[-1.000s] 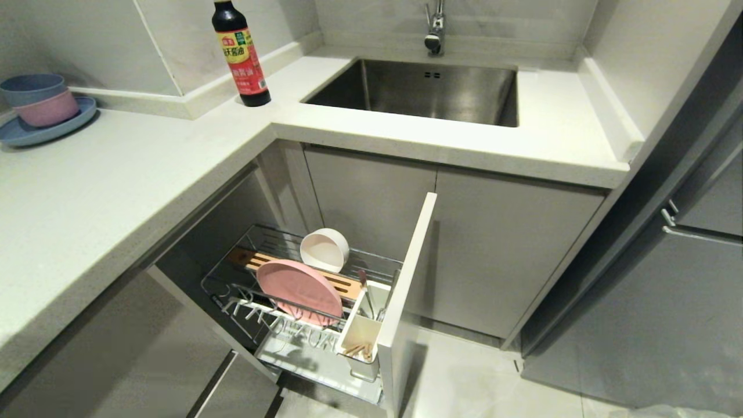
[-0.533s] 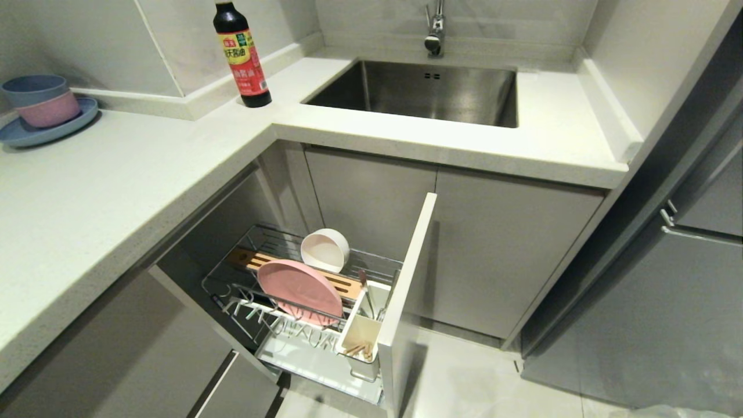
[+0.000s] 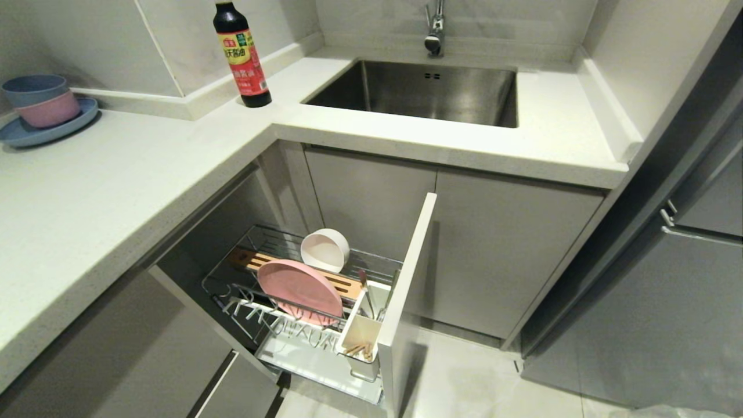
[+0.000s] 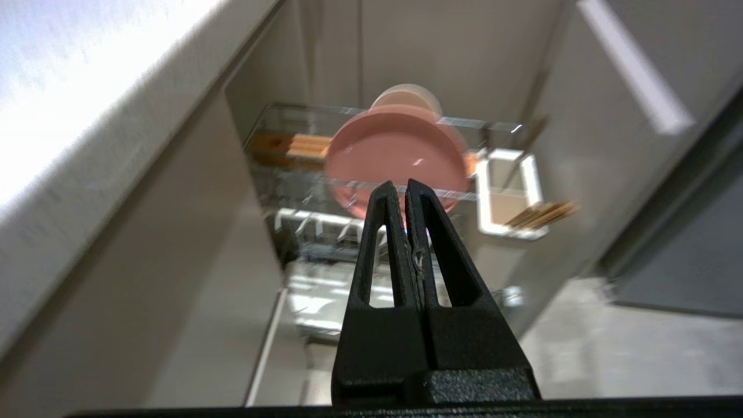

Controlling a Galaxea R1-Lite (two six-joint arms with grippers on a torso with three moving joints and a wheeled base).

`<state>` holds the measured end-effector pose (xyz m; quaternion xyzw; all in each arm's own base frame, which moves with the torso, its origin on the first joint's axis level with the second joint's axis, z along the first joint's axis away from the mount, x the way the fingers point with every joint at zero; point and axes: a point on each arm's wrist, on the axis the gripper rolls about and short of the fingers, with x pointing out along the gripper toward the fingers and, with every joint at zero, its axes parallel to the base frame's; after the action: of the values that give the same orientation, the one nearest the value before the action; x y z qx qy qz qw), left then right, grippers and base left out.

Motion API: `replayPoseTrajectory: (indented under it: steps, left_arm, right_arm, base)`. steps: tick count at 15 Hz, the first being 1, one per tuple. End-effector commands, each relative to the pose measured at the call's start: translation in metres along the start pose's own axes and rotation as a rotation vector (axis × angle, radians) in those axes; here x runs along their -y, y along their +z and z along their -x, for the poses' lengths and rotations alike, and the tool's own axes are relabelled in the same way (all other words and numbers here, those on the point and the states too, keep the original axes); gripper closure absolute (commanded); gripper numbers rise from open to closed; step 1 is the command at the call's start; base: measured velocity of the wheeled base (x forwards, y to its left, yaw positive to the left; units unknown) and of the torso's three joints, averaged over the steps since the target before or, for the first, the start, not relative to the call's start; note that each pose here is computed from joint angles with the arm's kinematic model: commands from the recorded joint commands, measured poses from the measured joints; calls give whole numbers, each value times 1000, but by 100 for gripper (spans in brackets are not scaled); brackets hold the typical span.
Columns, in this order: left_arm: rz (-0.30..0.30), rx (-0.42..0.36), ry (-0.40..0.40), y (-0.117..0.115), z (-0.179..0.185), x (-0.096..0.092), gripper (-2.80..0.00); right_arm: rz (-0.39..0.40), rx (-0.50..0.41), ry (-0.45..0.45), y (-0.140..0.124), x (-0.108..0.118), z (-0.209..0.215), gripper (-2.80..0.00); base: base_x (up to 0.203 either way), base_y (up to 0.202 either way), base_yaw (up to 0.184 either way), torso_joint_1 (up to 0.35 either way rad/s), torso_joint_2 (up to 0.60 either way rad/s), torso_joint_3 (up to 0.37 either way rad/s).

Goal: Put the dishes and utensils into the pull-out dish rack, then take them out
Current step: Take the plate out of the cupboard

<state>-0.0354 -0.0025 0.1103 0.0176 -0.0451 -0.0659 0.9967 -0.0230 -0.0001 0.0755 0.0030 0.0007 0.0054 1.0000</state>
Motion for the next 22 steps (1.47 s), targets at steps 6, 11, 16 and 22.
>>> replayPoseTrajectory:
  steps: [6, 11, 16, 22]
  left_arm:
    - [96, -16, 115, -29, -9, -3, 0]
    - [112, -18, 139, -29, -9, -3, 0]
    - [107, -22, 143, -30, -9, -3, 0]
    - [-4, -49, 163, -32, -9, -4, 0]
  right_arm:
    - [0, -2, 1, 0, 0, 0, 0]
    - [0, -2, 1, 0, 0, 0, 0]
    - [0, -3, 0, -1, 0, 0, 0]
    - [0, 0, 1, 0, 0, 0, 0]
  base:
    - [0, 0, 0, 0, 0, 0]
    - [0, 0, 0, 0, 0, 0]
    - [0, 0, 0, 0, 0, 0]
    - [0, 0, 0, 0, 0, 0]
